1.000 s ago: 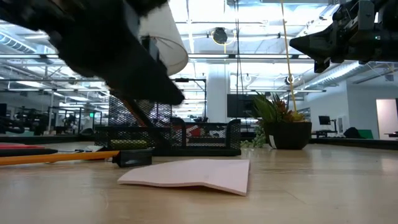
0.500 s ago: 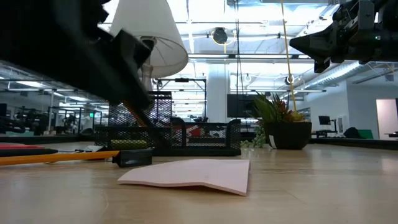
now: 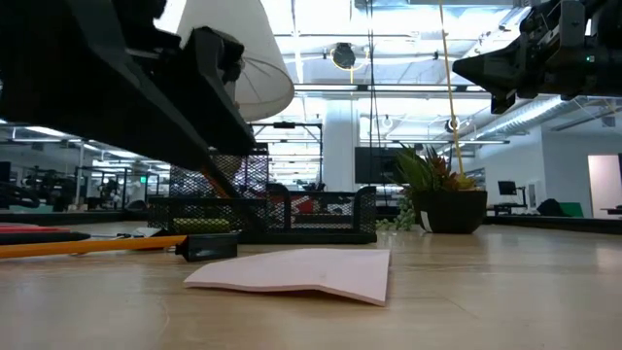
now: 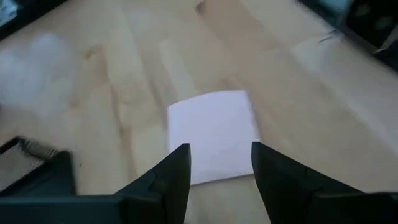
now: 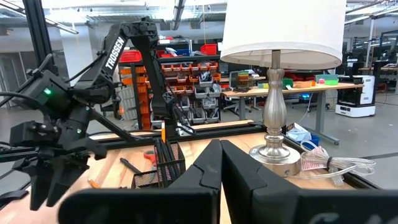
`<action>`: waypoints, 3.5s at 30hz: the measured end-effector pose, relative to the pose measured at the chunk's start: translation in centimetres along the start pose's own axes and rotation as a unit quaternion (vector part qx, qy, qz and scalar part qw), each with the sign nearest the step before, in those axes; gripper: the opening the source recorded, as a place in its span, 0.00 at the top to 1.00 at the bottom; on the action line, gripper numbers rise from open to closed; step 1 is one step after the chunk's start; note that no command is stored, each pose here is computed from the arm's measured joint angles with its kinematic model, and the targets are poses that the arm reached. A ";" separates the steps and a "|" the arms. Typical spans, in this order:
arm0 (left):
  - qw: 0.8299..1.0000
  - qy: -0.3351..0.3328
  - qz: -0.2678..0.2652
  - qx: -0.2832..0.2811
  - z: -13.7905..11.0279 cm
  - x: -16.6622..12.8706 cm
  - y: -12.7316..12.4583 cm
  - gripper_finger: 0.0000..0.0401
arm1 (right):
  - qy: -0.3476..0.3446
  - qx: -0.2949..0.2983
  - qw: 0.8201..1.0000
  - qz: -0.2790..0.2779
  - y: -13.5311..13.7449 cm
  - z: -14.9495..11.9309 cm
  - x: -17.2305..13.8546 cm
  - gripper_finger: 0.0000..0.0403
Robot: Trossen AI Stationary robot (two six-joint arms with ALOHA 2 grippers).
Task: Pick and place office supplies into organizer
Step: Put the pink sticky note into the black desk organizer
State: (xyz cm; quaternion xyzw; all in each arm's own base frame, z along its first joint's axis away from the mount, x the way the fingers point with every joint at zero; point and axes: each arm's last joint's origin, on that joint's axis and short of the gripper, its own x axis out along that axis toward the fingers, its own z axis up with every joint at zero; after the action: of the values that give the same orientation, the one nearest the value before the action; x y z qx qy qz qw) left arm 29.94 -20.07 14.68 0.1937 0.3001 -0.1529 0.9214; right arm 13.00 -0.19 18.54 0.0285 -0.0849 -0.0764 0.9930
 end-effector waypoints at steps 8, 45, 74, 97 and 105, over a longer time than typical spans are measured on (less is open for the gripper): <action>0.999 -0.025 -0.012 -0.043 0.5 0.1 0.2 0.56 | 0.000 0.000 1.000 0.000 0.0 0.0 0.0 1.00; 0.979 -0.001 -0.051 -0.197 -4.0 6.6 3.2 0.00 | 0.003 0.000 1.000 0.000 0.0 -0.1 0.0 1.00; 0.981 0.009 -0.041 -0.190 -4.8 7.0 2.0 0.76 | 0.004 0.000 1.000 0.000 0.0 -0.1 0.0 1.00; 0.981 -0.060 -0.039 -0.179 -0.6 3.4 3.7 0.99 | 0.004 -0.001 1.000 0.000 0.0 -0.1 0.0 1.00; 0.984 -0.070 -0.009 -0.163 0.7 1.4 4.7 1.00 | 0.004 -0.001 1.000 0.000 0.0 -0.1 0.0 1.00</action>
State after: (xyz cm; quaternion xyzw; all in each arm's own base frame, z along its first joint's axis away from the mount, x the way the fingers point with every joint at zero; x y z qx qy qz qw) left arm 33.27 -16.50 15.57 0.0267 0.2577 -0.1228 0.9580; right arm 13.02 -0.19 18.46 0.0282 -0.0809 -0.0764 0.9934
